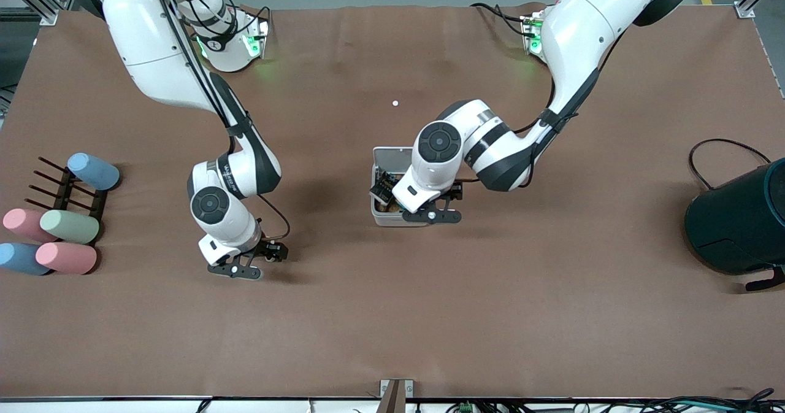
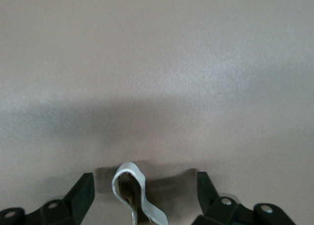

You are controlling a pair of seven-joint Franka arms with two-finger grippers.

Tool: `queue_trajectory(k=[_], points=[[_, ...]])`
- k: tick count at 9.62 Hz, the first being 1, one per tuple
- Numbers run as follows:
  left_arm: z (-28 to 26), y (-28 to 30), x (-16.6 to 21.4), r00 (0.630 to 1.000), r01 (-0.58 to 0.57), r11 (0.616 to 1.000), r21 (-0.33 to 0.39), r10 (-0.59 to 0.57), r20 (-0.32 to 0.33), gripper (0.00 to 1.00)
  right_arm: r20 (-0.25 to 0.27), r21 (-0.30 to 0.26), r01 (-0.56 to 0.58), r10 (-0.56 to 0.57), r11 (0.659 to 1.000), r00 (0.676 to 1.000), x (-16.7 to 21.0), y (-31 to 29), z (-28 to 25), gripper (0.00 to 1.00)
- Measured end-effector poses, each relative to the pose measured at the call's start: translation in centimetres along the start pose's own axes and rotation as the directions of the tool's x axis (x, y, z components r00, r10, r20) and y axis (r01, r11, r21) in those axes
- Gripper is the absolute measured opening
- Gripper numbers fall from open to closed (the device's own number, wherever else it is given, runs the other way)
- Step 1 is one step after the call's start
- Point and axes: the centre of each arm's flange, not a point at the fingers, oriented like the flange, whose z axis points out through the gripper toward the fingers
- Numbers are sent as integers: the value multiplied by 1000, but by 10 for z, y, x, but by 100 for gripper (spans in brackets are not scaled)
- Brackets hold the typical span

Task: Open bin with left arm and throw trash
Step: 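Drop the tape in the bin with the left gripper while the right grasps the band, then carry the white band over the bin with the right gripper while the left withdraws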

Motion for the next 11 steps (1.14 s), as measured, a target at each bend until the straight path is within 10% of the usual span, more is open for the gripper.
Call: queue_trajectory(k=[5,7,11], points=[[0,3,-3,1000,16,1000,-1,-16,0,100,56,-18,-63,64,998,996,-7,-15,-14,18],[1,11,-10,999,38,999,2,-38,3,100,40,54,-181,179,982,983,6,-36,-51,10],[-38,8,-12,998,55,998,8,-55,-6,100,174,150,-432,406,889,897,30,-79,-166,7]])
